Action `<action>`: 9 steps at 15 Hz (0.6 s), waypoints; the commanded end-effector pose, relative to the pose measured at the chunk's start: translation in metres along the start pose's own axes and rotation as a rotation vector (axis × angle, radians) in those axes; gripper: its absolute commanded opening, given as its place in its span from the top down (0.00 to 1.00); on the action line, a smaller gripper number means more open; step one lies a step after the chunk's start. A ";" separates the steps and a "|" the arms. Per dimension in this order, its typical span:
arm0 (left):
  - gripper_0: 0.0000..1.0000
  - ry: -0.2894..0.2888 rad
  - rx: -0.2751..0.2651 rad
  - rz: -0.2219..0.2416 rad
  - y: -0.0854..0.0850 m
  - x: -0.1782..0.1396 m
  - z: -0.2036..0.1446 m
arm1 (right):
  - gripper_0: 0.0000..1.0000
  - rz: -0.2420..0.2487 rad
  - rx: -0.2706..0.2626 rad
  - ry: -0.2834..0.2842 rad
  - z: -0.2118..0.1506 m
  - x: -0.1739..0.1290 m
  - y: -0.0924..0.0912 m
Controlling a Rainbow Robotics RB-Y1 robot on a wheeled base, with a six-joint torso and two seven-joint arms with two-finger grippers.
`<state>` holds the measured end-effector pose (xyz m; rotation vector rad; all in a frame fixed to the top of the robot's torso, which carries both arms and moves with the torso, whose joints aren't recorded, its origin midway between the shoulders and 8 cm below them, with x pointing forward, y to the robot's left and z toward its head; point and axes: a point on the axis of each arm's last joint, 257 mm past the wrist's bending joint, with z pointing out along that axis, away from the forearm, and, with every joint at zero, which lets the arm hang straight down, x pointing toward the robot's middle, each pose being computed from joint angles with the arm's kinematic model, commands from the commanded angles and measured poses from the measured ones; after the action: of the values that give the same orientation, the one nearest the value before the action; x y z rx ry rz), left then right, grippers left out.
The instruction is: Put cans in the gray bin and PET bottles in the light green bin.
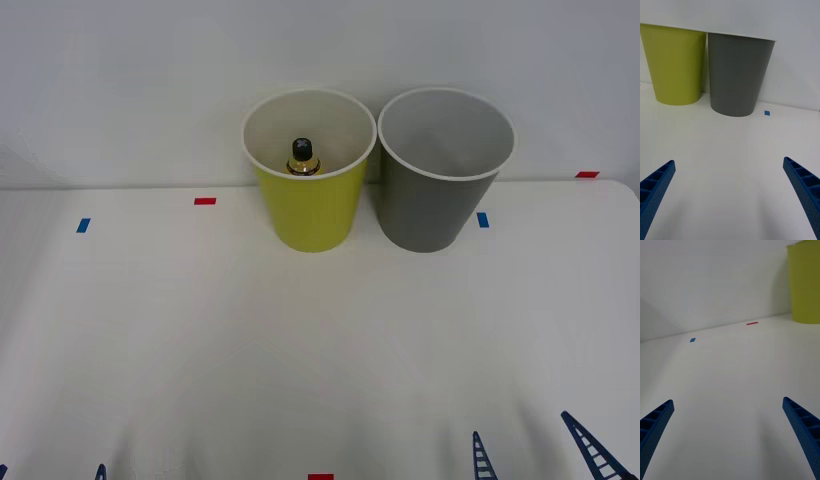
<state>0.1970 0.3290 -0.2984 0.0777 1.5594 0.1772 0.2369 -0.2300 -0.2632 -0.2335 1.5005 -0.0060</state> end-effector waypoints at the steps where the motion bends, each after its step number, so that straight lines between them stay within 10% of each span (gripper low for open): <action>1: 0.00 0.000 0.000 0.000 0.000 0.000 0.000 | 0.00 0.000 0.000 0.000 0.000 0.000 0.000; 9: 0.00 0.000 0.000 0.000 0.000 0.000 0.000 | 0.00 0.000 0.000 0.000 0.000 0.000 0.000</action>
<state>0.1970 0.3290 -0.2984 0.0777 1.5595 0.1772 0.2369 -0.2300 -0.2632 -0.2335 1.5005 -0.0060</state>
